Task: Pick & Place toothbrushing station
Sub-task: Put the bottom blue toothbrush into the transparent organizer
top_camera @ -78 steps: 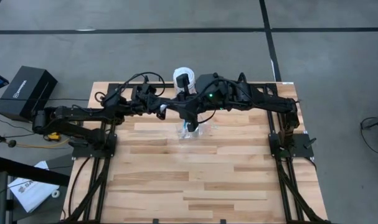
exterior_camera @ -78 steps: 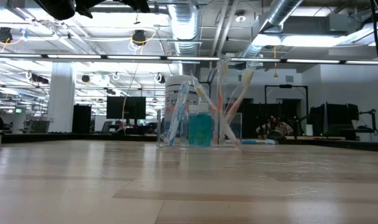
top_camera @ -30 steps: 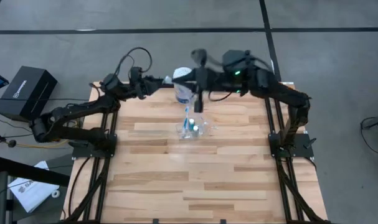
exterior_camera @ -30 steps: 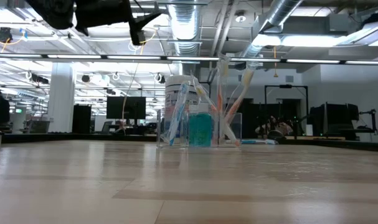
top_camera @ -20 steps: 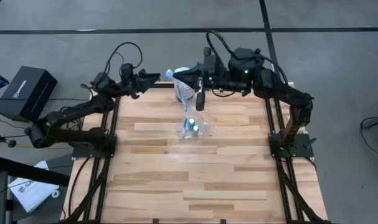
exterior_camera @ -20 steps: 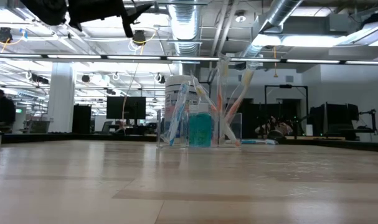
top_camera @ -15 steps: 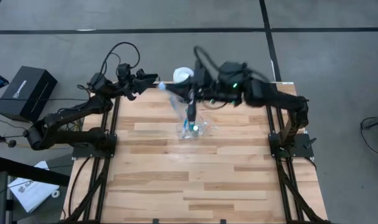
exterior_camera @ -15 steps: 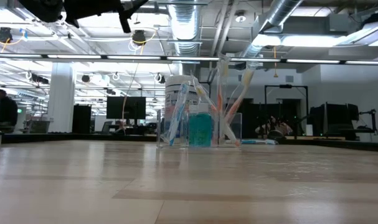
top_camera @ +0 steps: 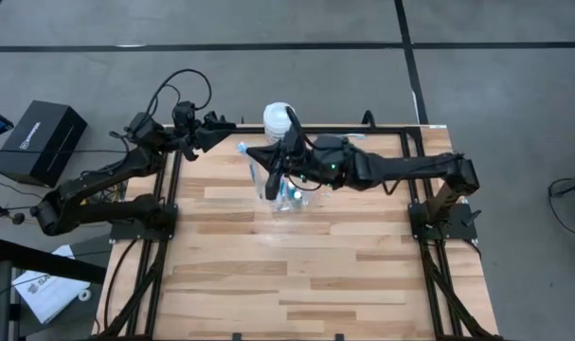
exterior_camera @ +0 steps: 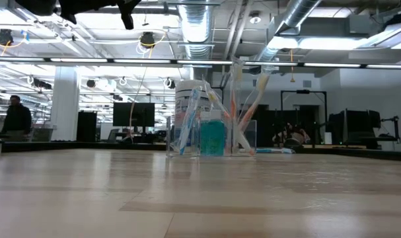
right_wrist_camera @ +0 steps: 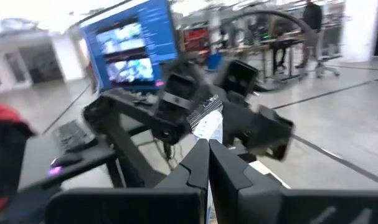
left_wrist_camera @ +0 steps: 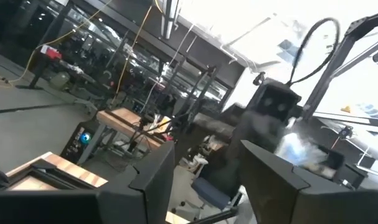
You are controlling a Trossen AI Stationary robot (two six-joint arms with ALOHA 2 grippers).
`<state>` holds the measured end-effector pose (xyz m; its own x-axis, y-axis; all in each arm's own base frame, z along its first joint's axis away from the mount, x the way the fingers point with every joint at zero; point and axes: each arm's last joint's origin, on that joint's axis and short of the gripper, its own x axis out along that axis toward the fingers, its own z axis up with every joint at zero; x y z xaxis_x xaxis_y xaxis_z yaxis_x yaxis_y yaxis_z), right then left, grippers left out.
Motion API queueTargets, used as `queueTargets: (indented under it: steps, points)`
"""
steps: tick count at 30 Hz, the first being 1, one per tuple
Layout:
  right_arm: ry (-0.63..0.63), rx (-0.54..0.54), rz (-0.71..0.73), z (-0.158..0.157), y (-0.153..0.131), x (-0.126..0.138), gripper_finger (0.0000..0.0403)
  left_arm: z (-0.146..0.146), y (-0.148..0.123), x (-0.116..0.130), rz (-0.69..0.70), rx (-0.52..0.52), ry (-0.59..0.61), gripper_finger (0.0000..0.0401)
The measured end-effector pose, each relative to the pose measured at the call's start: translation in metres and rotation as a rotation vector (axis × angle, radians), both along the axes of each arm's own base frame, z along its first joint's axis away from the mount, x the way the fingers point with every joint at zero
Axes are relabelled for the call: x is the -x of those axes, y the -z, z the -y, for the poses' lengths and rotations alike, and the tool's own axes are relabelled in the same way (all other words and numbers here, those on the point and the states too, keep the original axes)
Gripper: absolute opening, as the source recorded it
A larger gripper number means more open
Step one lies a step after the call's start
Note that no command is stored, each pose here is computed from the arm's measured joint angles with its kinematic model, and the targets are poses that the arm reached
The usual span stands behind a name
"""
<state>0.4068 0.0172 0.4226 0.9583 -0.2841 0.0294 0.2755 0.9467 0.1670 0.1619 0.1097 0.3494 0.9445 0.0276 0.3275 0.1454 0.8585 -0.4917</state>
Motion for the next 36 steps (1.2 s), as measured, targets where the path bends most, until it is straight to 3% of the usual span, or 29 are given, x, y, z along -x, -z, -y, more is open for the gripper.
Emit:
queueTargets:
  steps: [8,13,20,26,36]
  points:
    - [0.090,-0.072,0.086,0.002,0.057,0.016,0.0000,0.001,0.000,0.001,-0.006,-0.002,0.009,0.0163]
    - [0.204,-0.063,0.003,0.008,0.077,0.024,0.0000,0.001,0.001,0.000,-0.014,0.006,0.008,0.0163]
    - [0.245,-0.114,-0.039,0.022,0.116,0.025,0.0000,0.000,0.001,0.000,-0.019,0.009,0.007,0.0163]
    - [0.273,-0.120,-0.048,0.036,0.136,0.030,0.0000,0.000,0.001,0.000,-0.017,0.012,-0.001,0.0163]
    - [0.253,-0.128,-0.044,0.052,0.145,0.034,0.0000,-0.001,0.002,0.000,-0.018,-0.007,-0.024,0.0163]
